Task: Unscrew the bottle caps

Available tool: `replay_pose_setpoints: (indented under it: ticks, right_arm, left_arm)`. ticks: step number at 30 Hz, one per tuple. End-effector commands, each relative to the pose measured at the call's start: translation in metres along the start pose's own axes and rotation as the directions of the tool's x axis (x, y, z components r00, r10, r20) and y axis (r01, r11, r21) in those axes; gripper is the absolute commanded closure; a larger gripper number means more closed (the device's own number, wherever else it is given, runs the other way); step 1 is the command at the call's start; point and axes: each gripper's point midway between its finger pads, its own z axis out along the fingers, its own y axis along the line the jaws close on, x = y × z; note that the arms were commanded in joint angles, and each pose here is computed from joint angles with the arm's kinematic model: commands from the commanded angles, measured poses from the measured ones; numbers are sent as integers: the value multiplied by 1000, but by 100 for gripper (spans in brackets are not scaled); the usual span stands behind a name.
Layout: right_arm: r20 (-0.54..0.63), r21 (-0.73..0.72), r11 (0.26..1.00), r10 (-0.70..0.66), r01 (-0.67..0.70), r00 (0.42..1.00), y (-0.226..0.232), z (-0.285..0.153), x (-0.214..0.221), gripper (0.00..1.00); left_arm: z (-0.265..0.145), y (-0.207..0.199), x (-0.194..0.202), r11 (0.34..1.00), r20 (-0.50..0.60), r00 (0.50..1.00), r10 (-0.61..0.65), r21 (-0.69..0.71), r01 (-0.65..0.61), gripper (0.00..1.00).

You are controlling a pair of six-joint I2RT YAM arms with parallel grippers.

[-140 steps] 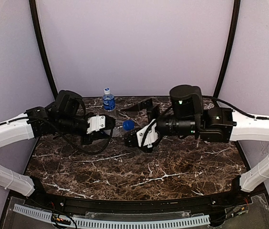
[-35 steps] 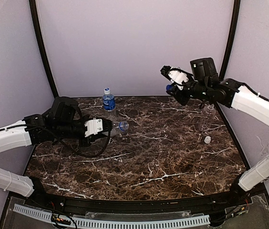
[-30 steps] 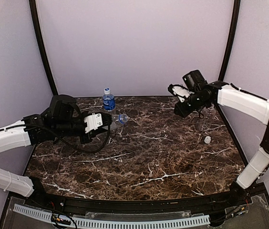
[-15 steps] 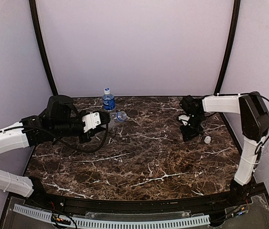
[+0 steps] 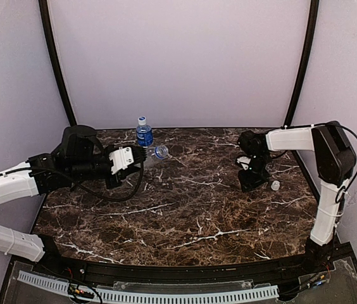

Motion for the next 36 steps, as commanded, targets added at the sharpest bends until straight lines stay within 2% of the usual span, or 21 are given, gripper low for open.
replay_pose_setpoints:
  ticks: [1, 2, 3, 7, 8, 10, 11, 12, 13, 14, 15, 16, 17, 18, 19, 20, 22, 25, 27, 30, 36]
  right_arm:
    - [14, -14, 1000, 16, -16, 1000, 1, -17, -3, 46]
    - [37, -24, 1000, 16, -15, 999, 3, -28, -8, 43]
    - [67, -30, 1000, 10, -8, 998, 6, -42, -14, 35]
    - [274, -37, 991, -116, 131, 955, 36, -117, -47, 31]
    - [351, -31, 984, -155, 177, 924, 49, -143, -57, 30]
    - [525, -12, 949, -262, 315, 810, 82, -200, -72, 28]
    - [622, -18, 919, -298, 394, 724, 104, -230, -76, 28]
    - [729, -20, 878, -315, 479, 608, 125, -270, -72, 27]
    - [823, -22, 814, -316, 581, 473, 152, -306, -64, 9]
    - [891, -15, 734, -298, 679, 342, 176, -329, -49, 2]
    - [955, 37, 639, -248, 769, 161, 200, -364, -32, 1]
    - [980, 97, 536, -197, 838, 13, 219, -387, -6, 1]
    - [985, 159, 445, -137, 881, -109, 234, -402, 19, 2]
    - [974, 226, 376, -63, 899, -218, 245, -419, 41, 1]
    - [959, 270, 331, -4, 904, -285, 252, -428, 56, 1]
    - [947, 297, 289, 36, 910, -320, 260, -433, 67, 1]
    - [943, 307, 246, 49, 919, -328, 277, -436, 73, 2]
    - [949, 299, 223, 32, 928, -314, 303, -437, 70, 4]
    - [962, 258, 229, 24, 939, -270, 313, -438, 62, 6]
    - [984, 175, 188, 8, 966, -180, 329, -434, 52, 13]
    - [989, 144, 128, 18, 981, -148, 344, -427, 54, 28]
  left_arm:
    - [-2, 1, -5, 1000, 24, 1000, -16, -1, 16, 82]
    - [-3, 1, -6, 1000, 28, 999, -22, 2, 22, 82]
    - [-3, 1, -9, 999, 39, 998, -39, 10, 39, 82]
    - [-10, -4, -32, 990, 122, 984, -126, 84, 116, 82]
    - [-13, -9, -41, 985, 159, 977, -142, 125, 123, 80]
    - [-20, -13, -57, 972, 220, 957, -190, 181, 152, 79]
    - [-23, -12, -64, 965, 246, 944, -219, 195, 173, 79]
    - [-26, -15, -71, 958, 273, 933, -236, 227, 176, 78]
    - [-28, -13, -78, 952, 294, 920, -260, 240, 192, 78]
    - [-31, -15, -83, 946, 314, 910, -271, 263, 191, 78]
    - [-32, -15, -87, 940, 327, 900, -287, 275, 199, 78]
    - [-34, -17, -91, 935, 342, 892, -295, 298, 194, 78]
    - [-35, -18, -94, 931, 352, 887, -300, 311, 192, 78]
    - [-37, -22, -97, 924, 363, 881, -305, 338, 180, 78]
    - [-37, -24, -99, 919, 367, 877, -310, 350, 179, 78]
    - [-37, -28, -99, 908, 366, 872, -326, 378, 180, 78]
    - [-37, -28, -105, 901, 387, 857, -339, 395, 178, 77]
    - [-38, -26, -110, 904, 411, 846, -338, 393, 170, 77]
    - [-36, -26, -109, 906, 411, 848, -334, 389, 168, 77]
    - [-34, -26, -108, 908, 410, 851, -329, 385, 165, 77]
    - [-33, -27, -106, 910, 409, 852, -327, 381, 166, 77]
